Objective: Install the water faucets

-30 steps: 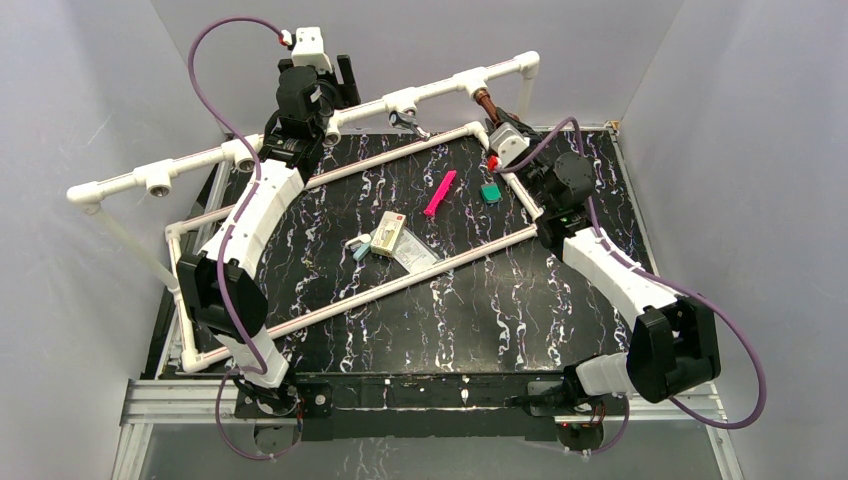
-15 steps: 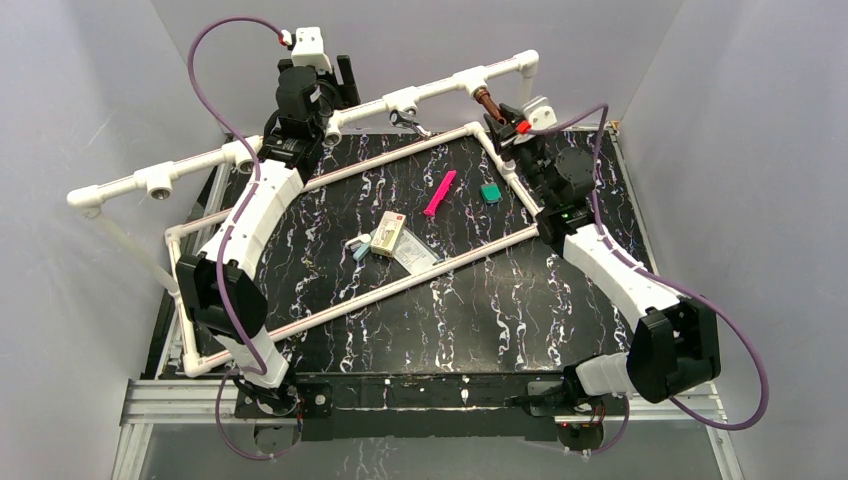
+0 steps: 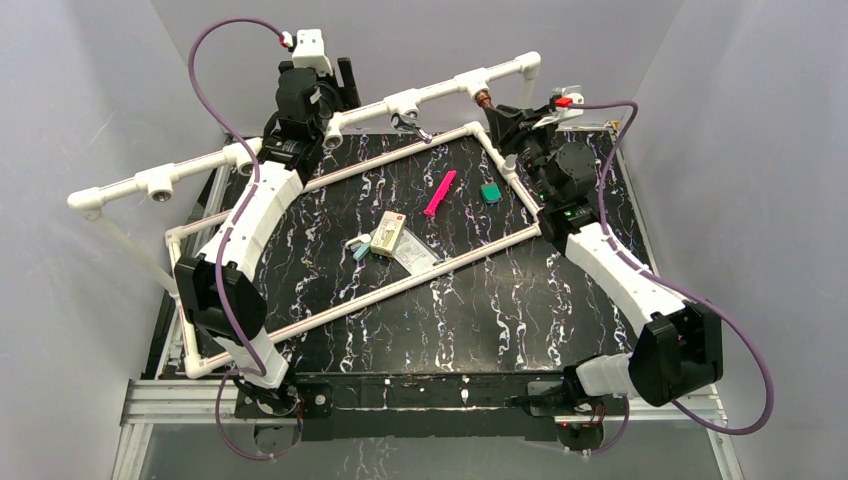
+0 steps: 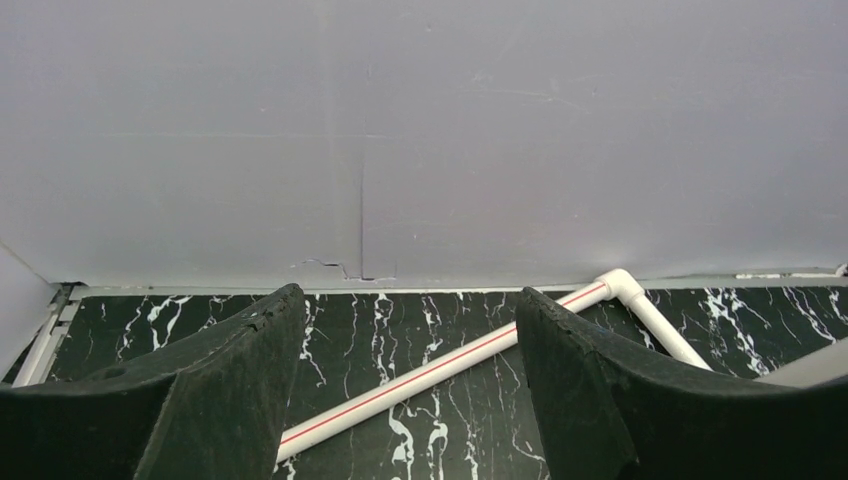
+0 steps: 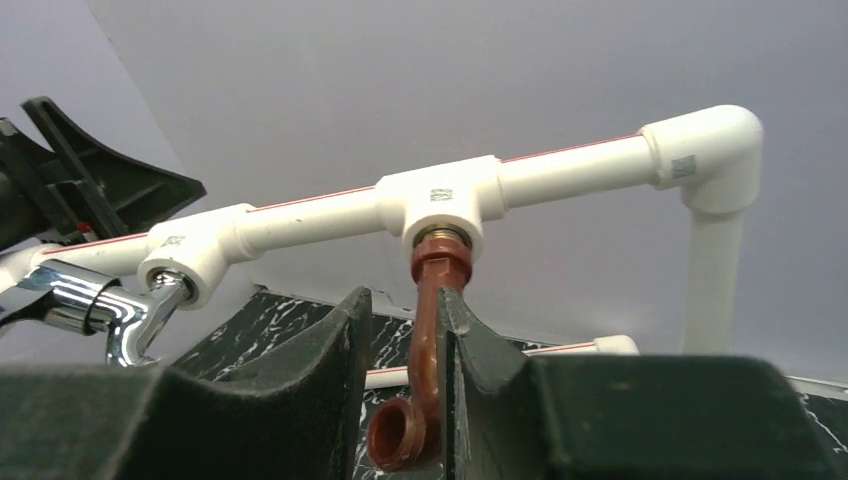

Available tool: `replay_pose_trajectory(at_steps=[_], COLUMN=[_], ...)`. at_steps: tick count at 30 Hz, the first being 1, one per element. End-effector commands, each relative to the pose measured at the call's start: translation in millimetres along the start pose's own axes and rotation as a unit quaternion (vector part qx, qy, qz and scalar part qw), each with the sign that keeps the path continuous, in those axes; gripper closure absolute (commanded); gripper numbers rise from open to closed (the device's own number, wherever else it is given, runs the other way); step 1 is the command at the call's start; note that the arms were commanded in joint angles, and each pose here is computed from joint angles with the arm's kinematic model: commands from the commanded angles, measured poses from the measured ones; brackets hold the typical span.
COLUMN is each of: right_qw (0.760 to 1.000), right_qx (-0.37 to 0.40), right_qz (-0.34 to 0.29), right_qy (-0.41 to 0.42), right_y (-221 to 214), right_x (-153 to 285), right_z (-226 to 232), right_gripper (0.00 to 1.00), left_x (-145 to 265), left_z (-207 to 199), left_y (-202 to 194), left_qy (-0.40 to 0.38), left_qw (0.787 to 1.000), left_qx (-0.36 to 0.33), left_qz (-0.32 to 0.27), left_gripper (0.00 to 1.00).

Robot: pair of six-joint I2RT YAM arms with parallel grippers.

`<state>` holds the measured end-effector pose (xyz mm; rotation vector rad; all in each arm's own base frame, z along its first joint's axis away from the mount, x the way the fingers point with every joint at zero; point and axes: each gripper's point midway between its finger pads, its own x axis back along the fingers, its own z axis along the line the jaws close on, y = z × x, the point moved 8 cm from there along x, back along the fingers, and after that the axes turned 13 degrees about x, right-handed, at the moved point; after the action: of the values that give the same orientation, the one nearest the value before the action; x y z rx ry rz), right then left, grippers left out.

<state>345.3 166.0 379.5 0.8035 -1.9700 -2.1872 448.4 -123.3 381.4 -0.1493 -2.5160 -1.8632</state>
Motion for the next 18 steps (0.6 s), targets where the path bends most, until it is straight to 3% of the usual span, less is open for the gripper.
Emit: replay_pose_trajectory(at_steps=[1, 11, 18], right_qw=[0.997, 0.994, 0.976], right_qx=[-0.026, 0.064, 0.191], right_qz=[-0.061, -0.079, -0.089], right_qy=[0.032, 0.05, 0.051], right_y=[46.0, 68.1, 70.2], right_x=[-1.1, 11.8, 25.3], right_z=[16.4, 14.2, 6.1], right_gripper=[0.97, 0.33, 0.13], left_x=[12.0, 12.1, 11.8], left_z=[11.9, 12.1, 13.0], left_y=[-75.6, -76.0, -75.7], left_qy=[0.012, 0.013, 0.014], left_qw=[0.986, 0.986, 0.986], left_qx=[-0.045, -0.046, -0.047], left_qz=[0.161, 0.161, 0.161], left_gripper=[0.26, 0.26, 0.26])
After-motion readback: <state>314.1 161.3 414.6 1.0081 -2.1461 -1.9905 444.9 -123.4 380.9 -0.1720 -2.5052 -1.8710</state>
